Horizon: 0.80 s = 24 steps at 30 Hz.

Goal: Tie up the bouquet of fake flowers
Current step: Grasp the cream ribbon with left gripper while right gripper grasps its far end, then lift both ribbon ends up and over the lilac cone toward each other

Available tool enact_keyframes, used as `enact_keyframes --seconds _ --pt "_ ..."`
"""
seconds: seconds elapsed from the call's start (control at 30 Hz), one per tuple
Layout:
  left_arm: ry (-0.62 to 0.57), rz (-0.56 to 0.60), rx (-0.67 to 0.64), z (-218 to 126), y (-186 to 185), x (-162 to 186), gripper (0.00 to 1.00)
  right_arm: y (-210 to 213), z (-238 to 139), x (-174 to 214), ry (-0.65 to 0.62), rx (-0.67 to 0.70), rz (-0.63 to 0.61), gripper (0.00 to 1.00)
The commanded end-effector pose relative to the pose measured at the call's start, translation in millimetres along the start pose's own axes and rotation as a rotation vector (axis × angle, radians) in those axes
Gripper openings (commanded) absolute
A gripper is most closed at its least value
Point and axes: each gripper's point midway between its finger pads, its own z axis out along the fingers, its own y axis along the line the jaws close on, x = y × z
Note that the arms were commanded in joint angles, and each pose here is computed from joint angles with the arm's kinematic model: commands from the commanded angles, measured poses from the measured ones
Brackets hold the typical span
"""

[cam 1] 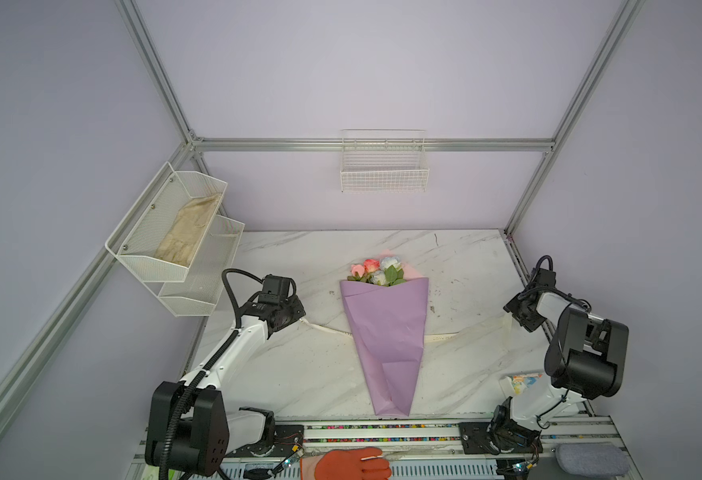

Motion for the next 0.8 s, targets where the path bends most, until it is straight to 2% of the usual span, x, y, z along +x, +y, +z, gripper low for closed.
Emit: enact_keyframes --seconds 0.0,0.13,0.23,0.3,0.37,0.4,0.43,0.63,0.77 --pt "-0.092 0.011 0.026 -19.1 -10.5 -28.2 0.0 11.9 9.0 -0.2 0.015 -0.033 -0.068 0.57" --pt "-0.129 -0.021 -0.032 -26.9 1.5 -36.2 0.0 14.5 14.8 4.5 0.023 -0.016 -0.102 0.45" --pt "-0.138 -0.015 -0.027 -32.5 1.1 -41.2 0.0 11.6 11.4 1.1 0.009 0.011 -0.119 0.27" --pt "-0.138 -0.013 -0.023 -34.9 -0.4 -43.0 0.0 10.1 1.3 -5.2 -0.015 0.028 -0.12 0.2" --pt "-0.141 -0.014 -0.018 -36.8 -1.8 -44.9 0.0 11.7 -12.5 -11.5 -0.047 0.023 -0.118 0.07" --pt "-0.142 -0.016 -0.013 -37.5 -2.7 -45.3 0.0 13.1 -21.8 -16.5 -0.069 0.016 -0.116 0.07" --pt "-0.138 -0.016 -0.006 -37.6 -4.0 -45.0 0.0 14.8 -29.4 -19.3 -0.082 0.005 -0.115 0.0" --pt "-0.15 0.003 0.026 -48.2 -10.6 -48.8 0.0 42.0 -95.5 -42.8 -0.197 -0.155 -0.102 0.0" --pt "-0.179 0.016 0.069 -59.2 -16.8 -52.4 0.0 94.3 -171.1 -43.3 -0.271 -0.51 -0.115 0.0"
